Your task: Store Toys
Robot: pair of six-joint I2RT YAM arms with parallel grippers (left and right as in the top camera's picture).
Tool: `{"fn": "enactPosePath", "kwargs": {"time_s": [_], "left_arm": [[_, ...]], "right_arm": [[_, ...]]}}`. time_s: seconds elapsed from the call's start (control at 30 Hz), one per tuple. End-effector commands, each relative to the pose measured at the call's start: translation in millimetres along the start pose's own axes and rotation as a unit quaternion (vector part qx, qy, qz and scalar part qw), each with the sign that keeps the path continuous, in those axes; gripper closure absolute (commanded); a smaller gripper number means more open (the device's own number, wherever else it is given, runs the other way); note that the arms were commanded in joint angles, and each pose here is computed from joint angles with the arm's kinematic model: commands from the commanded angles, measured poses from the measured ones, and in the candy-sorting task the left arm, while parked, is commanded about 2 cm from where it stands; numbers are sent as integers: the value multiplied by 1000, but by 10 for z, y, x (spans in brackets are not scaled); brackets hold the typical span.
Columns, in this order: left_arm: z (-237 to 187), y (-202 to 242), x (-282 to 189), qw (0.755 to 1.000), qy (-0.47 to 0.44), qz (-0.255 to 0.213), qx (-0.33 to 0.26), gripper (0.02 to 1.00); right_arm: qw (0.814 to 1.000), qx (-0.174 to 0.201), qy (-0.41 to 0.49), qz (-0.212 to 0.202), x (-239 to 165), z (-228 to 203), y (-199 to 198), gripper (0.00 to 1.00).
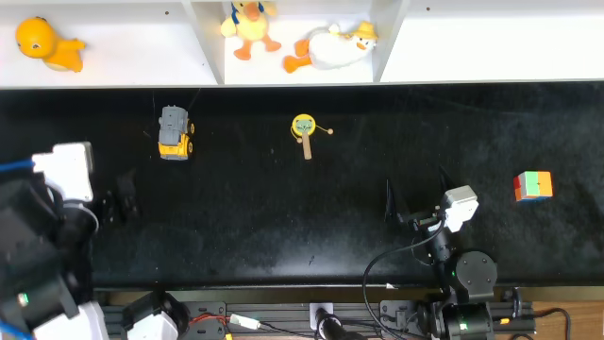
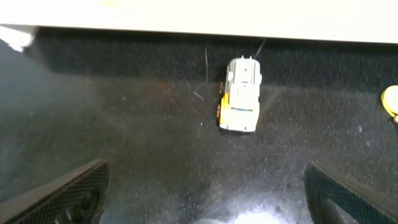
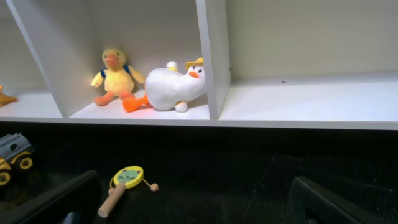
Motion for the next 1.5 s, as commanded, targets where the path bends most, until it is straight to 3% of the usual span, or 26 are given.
{"fn": "enactPosePath", "kwargs": {"time_s": [0.03,0.3,0.53,0.7,1.5], "left_arm": [[10,69,369,998,51,-28,7,20],[9,-48,1070,990,117,-71,41,20],[-35,-176,1385,987,141,-18,79,20],[-39,-297,1527,985,139,-21,98,18],[-252,-373,2088,980,179,-30,76,53]], "right_arm": [[1000,4,0,3,4,-33,9,5],[1000,4,0,3,4,-33,9,7],[1000,4,0,3,4,-33,9,5],[1000,4,0,3,4,-33,9,5],[1000,4,0,3,4,-33,9,7]]}}
Point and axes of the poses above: each gripper's point midway between its finger pads, its own x axis out along the fingers, its own y axis along the line the jaws close on, z = x × y, the point moved 8 cm from there along -x, back along the fingers, and after that the axes turned 11 degrees about -x, right-handed, at the moved point
